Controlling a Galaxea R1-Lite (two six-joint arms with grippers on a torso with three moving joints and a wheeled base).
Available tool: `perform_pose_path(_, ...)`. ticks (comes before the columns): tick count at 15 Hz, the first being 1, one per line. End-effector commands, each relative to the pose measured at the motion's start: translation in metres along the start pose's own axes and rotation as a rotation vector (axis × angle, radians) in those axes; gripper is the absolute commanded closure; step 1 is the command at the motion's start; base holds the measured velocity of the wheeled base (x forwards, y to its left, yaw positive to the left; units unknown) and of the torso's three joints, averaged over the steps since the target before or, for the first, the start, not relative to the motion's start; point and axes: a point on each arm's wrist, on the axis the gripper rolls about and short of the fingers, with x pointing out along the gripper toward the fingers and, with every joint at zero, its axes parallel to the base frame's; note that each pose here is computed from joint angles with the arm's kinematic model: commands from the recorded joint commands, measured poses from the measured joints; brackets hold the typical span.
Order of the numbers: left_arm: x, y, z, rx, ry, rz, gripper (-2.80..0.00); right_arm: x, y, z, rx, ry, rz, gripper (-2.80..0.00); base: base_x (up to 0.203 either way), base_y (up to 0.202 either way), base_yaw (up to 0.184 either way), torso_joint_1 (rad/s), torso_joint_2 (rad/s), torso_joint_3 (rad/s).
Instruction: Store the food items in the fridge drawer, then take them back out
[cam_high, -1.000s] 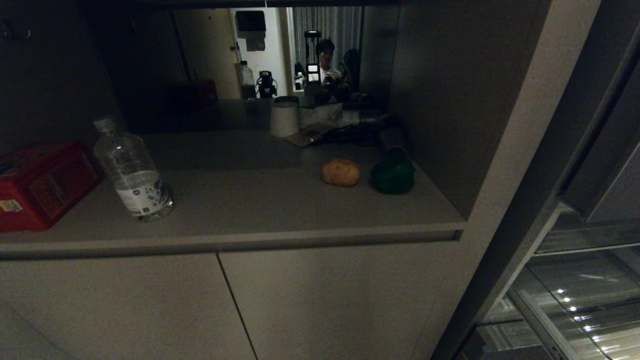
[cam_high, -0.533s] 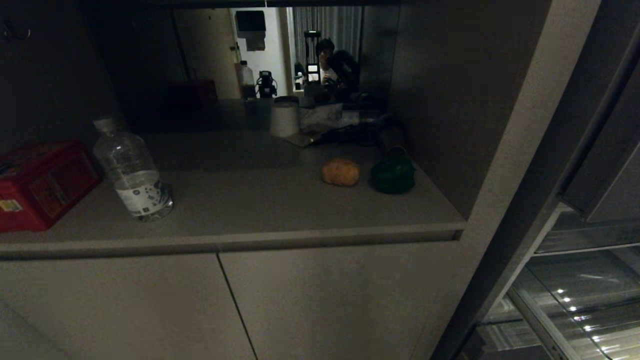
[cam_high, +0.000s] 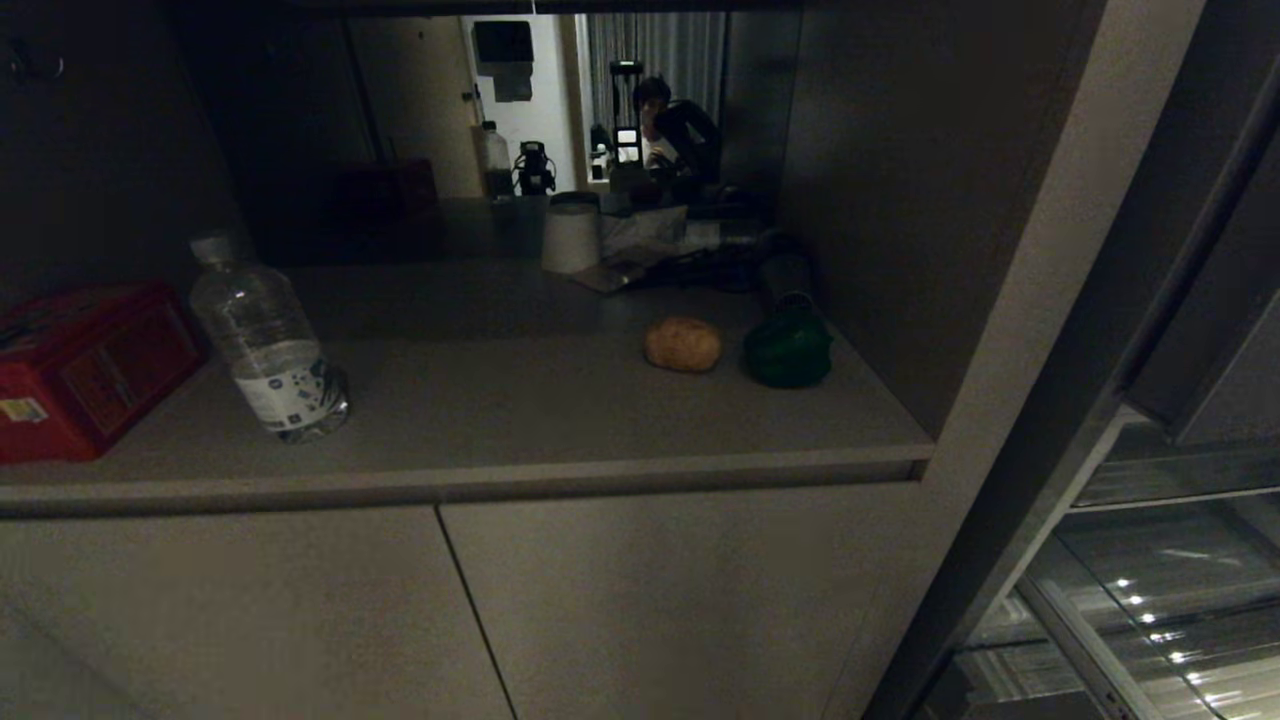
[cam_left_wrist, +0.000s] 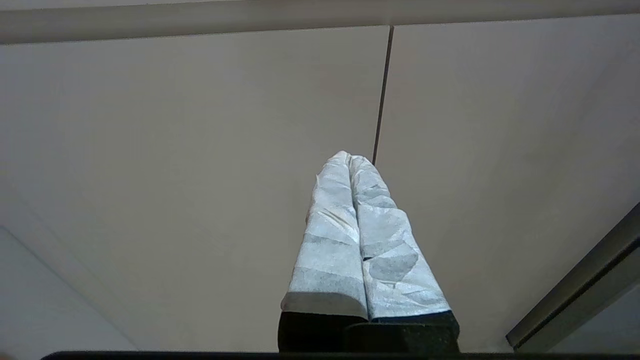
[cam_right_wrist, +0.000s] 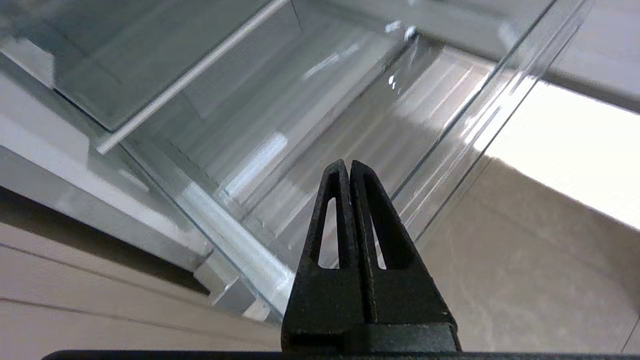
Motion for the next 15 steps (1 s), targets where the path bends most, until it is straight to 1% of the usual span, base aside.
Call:
perform_pose_path(1,0.0,0.0,0.0,0.0,0.001,-0.001,0.0,0.005,-0.003,-0.003,0.022,0.038,0.003,0.0,0.0,0.0,0.0,0.0,0.0,0.0)
perform_pose_path(3,0.0,0.0,0.0,0.0,0.002,0.001,0.0,0.005,-0.003,-0.004,0.025,0.047,0.025,0.0,0.006,0.001,-0.085,0.0,0.0,0.003)
perform_pose_path(7,0.0,0.0,0.0,0.0,0.001,-0.001,0.0,0.008,-0.004,-0.008,0.01,0.075,0.04,0.0,0.0,0.007,-0.177,0.004,0.0,0.004)
perform_pose_path(9,0.0,0.0,0.0,0.0,0.001,0.0,0.0,0.014,-0.007,-0.009,0.015,0.113,0.043,0.0,0.001,0.006,-0.176,0.01,0.01,0.003)
perform_pose_path(11,0.0,0.0,0.0,0.0,0.001,-0.001,0.0,0.023,-0.013,-0.011,0.016,0.176,0.062,0.0,0.0,0.008,-0.176,0.007,0.0,0.002)
perform_pose_path(13,0.0,0.0,0.0,0.0,0.001,0.0,0.0,0.037,-0.017,-0.015,-0.007,0.259,0.12,0.0,0.001,0.008,-0.155,0.007,0.0,0.004)
perform_pose_path(15,0.0,0.0,0.0,0.0,0.001,0.0,0.0,0.054,-0.012,-0.018,-0.036,0.355,0.239,0.0,-0.002,0.001,-0.078,0.001,0.0,0.0)
